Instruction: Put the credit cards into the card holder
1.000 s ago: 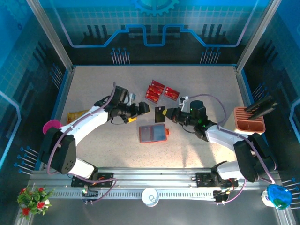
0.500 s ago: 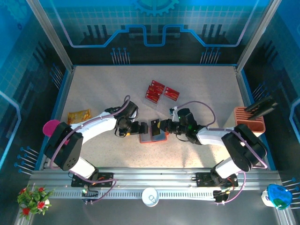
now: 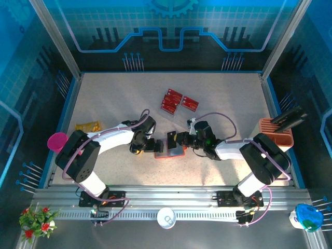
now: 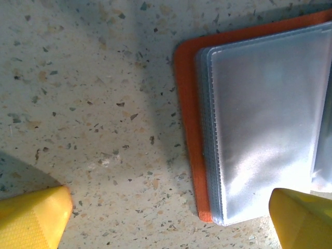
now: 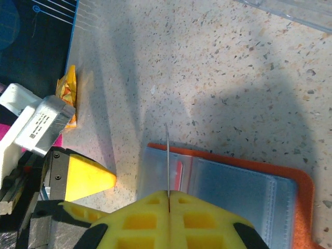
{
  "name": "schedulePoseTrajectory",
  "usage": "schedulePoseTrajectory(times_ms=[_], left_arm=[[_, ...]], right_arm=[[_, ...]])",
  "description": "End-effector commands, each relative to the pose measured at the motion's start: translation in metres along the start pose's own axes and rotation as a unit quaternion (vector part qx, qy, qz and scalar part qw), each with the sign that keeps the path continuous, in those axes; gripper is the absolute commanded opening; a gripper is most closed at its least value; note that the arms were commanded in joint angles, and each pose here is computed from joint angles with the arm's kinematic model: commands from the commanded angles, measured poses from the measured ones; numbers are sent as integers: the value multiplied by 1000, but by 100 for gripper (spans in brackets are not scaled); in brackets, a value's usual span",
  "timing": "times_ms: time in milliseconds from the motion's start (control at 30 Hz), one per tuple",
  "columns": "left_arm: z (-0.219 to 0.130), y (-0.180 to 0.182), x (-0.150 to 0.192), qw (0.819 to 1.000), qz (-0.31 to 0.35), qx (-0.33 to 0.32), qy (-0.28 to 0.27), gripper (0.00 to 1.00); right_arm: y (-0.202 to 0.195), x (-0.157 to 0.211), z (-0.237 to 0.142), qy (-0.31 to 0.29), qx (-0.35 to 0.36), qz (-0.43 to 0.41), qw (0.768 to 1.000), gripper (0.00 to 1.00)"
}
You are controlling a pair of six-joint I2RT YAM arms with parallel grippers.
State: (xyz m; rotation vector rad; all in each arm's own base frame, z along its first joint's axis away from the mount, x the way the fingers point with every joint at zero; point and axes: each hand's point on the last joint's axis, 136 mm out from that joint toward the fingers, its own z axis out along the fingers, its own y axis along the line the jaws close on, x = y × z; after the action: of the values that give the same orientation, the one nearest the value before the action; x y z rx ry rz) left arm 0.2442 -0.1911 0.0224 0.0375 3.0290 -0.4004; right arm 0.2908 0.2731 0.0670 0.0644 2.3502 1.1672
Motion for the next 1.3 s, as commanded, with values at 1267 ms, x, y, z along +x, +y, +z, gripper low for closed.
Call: schedulePoseTrajectory(times_ms=[1267], left_arm=[[-26, 8, -7, 998, 15, -60, -14, 99]], right_arm=[[7, -3, -6, -27, -20, -6, 999, 0]])
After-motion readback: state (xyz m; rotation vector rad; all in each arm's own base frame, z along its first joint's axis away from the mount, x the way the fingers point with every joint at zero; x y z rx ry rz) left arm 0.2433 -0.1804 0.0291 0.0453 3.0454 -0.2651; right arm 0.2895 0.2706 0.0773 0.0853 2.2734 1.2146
